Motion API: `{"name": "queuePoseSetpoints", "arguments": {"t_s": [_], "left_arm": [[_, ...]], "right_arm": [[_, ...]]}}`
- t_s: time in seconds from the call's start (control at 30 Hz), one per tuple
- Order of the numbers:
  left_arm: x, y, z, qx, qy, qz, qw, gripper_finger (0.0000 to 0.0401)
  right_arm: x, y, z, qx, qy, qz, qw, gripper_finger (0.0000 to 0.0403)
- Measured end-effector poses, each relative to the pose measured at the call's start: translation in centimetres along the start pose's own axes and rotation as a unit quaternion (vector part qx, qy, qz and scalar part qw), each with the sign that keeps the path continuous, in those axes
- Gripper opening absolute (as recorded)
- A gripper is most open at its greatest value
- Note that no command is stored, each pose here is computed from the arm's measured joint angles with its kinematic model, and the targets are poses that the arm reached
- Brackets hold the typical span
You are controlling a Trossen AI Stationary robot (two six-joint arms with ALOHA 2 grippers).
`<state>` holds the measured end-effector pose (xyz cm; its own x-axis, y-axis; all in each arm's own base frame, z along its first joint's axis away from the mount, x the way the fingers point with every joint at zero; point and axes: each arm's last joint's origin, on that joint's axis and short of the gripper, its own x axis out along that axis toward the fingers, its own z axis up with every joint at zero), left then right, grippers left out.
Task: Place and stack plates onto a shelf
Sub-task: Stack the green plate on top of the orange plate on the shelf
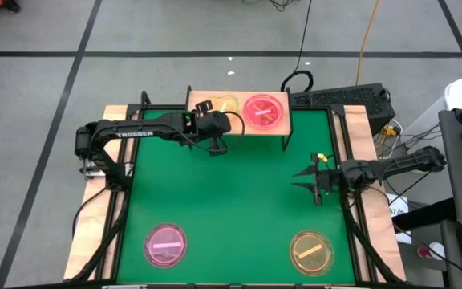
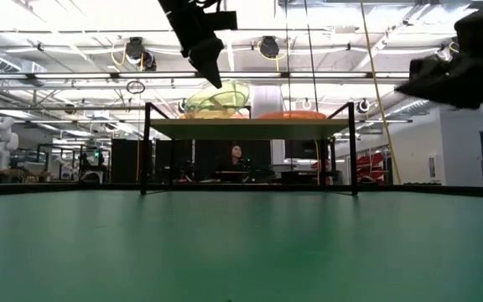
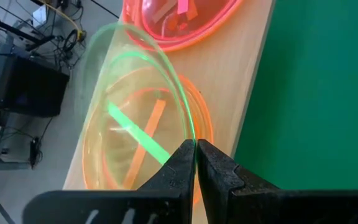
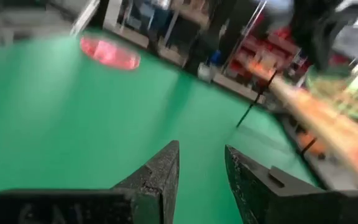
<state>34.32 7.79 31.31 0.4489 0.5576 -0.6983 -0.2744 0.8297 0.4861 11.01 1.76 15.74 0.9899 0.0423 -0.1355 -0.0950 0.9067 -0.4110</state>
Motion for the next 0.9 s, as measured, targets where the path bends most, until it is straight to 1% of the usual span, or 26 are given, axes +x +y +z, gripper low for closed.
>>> {"name": "queuePoseSetpoints", "arguments": {"t_s": [0.17,0.3,0.5,0.8,0.9], "left_arm": [[0.0,0.1,0.0,-0.004,-0.003,-0.002,1.0,0.0021],[0.1,0.3,-0.1,-0.004,0.004,-0.001,1.0,0.0021],[0.6,1.1,-0.4,-0.027,0.009,-0.006,1.0,0.0021],[2.0,0.6,-1.1,-0.029,0.021,-0.01,0.999,0.0021],[2.1,0.7,-1.1,-0.044,0.015,-0.007,0.999,0.0021]], "right_arm": [[0.1,-0.2,0.4,0.004,-0.018,-0.009,1.0,0.0112],[0.1,-0.1,0.4,0.004,-0.018,-0.009,1.0,0.0112],[0.1,-0.2,0.4,0.004,-0.02,-0.009,1.0,0.0112],[0.1,-0.2,0.4,0.004,-0.02,-0.01,1.0,0.0112],[0.1,-0.2,0.4,0.004,-0.021,-0.01,1.0,0.0112]]}}
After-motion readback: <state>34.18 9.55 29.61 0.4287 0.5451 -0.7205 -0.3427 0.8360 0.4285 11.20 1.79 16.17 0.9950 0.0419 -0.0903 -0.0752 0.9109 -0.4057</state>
